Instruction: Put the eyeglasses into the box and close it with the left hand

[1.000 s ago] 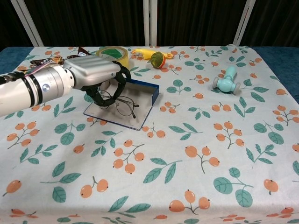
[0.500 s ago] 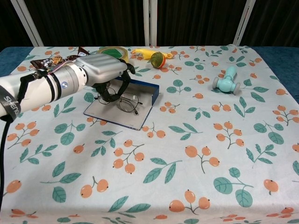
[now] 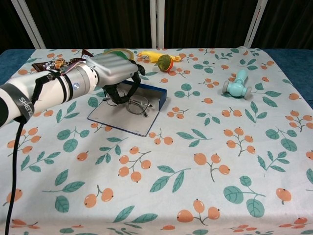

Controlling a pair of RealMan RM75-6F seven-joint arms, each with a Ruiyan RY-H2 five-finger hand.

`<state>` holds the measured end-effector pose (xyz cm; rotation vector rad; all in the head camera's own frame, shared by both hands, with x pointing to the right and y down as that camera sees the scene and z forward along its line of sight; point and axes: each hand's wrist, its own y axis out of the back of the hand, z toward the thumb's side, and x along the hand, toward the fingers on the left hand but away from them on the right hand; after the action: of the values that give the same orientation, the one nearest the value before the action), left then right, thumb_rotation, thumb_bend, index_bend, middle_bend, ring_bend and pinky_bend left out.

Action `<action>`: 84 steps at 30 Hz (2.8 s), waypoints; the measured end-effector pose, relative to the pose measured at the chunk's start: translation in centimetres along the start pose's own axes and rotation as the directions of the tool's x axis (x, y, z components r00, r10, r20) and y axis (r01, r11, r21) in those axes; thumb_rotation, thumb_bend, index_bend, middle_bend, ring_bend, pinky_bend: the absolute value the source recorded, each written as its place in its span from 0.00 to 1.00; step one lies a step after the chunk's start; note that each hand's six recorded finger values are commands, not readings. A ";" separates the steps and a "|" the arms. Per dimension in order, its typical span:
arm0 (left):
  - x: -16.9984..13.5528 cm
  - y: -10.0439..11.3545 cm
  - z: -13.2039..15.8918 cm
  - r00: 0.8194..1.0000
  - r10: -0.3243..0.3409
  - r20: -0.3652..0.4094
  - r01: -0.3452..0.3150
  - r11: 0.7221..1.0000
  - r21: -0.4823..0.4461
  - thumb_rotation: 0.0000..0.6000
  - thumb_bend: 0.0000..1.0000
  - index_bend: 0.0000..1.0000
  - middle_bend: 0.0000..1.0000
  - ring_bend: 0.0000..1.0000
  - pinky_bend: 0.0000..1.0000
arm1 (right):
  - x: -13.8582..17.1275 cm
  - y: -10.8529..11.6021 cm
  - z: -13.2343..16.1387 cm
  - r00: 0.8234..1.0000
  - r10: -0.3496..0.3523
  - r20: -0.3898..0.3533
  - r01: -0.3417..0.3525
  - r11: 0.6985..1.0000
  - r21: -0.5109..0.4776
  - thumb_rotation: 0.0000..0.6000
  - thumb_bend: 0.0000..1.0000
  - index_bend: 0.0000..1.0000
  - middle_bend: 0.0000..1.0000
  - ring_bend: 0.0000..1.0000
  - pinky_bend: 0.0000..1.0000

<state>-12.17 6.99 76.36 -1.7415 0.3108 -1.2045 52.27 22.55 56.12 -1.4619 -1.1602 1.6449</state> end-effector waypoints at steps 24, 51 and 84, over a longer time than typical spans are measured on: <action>0.7 0.7 0.2 0.998 0.055 0.032 -0.055 0.998 0.000 1.00 0.38 0.15 0.07 0.08 0.19 | -0.5 0.0 0.0 1.000 0.012 0.009 -0.012 1.000 0.003 1.00 0.33 0.00 0.00 0.00 0.00; -8.3 0.9 -2.2 0.994 0.112 -0.011 -0.113 0.983 -0.147 1.00 0.16 0.04 0.06 0.08 0.19 | -0.4 0.0 0.3 1.000 0.011 0.002 -0.011 1.000 -0.002 1.00 0.33 0.00 0.00 0.00 0.00; -10.2 -5.1 -0.1 0.993 0.119 0.017 -0.116 0.985 -0.129 1.00 0.13 0.04 0.05 0.07 0.19 | -0.2 0.5 0.6 1.000 0.000 -0.008 0.000 1.000 0.003 1.00 0.33 0.00 0.00 0.00 0.00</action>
<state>-18.66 16.19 74.61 -1.8201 0.4791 -1.0975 51.74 22.06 55.70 -1.4646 -1.1534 1.6388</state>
